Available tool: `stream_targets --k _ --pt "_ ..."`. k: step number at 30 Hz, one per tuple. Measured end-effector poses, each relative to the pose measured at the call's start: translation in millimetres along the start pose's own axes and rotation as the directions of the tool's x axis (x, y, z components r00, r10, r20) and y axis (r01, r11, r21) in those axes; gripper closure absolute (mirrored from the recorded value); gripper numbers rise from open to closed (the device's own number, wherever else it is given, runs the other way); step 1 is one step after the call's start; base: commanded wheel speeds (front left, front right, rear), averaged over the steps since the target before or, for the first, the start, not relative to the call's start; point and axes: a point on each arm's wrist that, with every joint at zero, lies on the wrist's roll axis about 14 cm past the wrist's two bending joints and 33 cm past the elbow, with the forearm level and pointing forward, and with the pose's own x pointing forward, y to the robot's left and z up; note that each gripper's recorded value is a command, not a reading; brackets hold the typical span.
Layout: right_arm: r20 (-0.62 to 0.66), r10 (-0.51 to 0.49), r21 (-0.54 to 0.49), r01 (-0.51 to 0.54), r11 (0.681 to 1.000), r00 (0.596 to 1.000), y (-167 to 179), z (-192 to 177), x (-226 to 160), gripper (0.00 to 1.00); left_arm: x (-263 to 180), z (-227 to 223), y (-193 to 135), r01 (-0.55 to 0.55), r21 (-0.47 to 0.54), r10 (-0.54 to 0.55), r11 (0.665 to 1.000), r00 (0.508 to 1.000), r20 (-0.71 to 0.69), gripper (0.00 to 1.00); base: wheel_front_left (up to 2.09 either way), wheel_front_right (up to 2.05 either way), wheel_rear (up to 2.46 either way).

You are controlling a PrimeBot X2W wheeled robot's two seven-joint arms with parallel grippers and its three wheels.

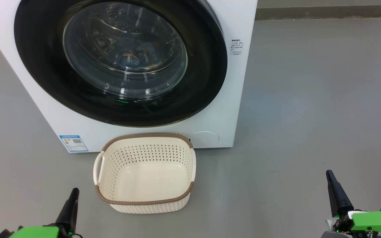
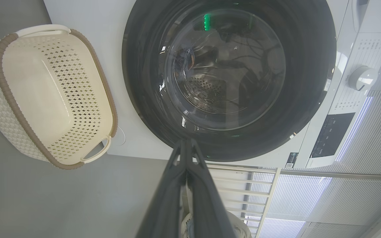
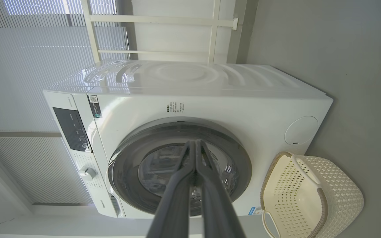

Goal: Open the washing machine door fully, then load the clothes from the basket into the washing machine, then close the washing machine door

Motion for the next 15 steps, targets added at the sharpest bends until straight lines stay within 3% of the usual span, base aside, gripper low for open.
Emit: stream_targets --k 15 --pt "0.000 0.000 0.000 0.000 1.000 1.000 0.0 0.0 0.0 1.00 0.0 0.2 0.0 0.000 0.000 0.000 1.000 1.000 0.001 1.00 0.00 0.00 0.00"
